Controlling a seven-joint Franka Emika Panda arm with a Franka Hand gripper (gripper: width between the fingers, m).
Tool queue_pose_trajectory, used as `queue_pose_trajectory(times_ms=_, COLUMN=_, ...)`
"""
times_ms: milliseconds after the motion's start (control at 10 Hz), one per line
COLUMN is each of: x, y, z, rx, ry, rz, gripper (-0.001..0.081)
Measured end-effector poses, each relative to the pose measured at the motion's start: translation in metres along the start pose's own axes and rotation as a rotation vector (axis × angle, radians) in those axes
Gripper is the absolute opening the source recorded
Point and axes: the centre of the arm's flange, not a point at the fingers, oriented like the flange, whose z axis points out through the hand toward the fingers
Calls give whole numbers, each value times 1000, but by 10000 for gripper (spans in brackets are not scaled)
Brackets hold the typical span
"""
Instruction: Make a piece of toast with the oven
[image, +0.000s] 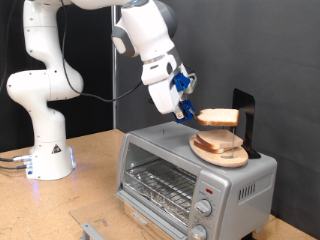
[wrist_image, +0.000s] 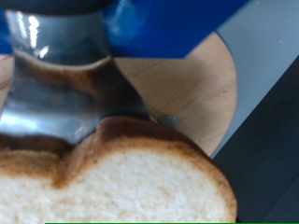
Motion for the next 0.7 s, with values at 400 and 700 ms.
queue_pose_trajectory(times_ms=400, x=-9, y=10, z=-19, rx=11, ry=-18, rz=-5, gripper=466)
queue_pose_trajectory(times_ms=700, x=-18, y=19, z=-25, rx=27, ry=-61, rz=-11, gripper=466)
